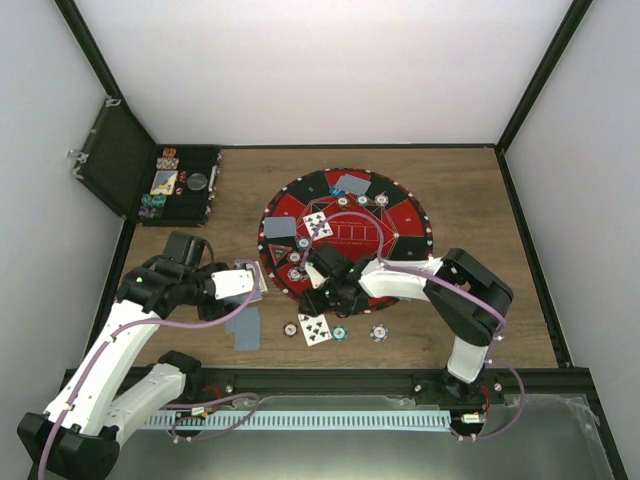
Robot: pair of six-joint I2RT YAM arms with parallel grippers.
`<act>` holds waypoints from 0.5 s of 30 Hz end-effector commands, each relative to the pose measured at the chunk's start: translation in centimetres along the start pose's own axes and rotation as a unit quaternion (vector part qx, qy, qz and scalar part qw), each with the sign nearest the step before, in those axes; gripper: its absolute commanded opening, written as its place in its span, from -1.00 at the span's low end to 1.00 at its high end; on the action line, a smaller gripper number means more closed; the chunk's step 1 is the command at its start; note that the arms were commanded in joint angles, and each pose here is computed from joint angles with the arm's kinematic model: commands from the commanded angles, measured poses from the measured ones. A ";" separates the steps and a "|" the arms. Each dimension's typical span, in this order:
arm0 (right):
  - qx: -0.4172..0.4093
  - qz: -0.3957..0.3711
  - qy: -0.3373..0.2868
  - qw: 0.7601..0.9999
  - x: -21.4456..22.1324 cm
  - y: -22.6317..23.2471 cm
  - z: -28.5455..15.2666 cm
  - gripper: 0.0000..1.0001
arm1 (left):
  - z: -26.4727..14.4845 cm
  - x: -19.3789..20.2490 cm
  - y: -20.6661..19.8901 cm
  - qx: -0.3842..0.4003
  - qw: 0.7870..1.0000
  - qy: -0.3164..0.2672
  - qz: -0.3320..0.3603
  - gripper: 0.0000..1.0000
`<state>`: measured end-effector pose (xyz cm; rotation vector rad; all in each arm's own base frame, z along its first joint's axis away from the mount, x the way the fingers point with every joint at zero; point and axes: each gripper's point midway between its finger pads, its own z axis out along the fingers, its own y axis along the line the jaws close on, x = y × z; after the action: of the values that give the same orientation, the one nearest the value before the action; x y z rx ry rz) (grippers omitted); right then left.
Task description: Distribute texas hold em gaming equipment
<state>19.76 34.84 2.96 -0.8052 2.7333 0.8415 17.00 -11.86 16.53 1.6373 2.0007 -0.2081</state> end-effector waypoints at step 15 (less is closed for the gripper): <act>0.003 0.066 -0.005 0.998 4.8 -0.8 -3.6 -0.16 | -0.7 -1.0 0.4 -0.006 1.000 -0.018 0.004 -0.92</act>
<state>17.88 32.00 6.14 -0.6803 2.7110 0.8726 17.00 -11.88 16.55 1.6370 2.0005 -0.2096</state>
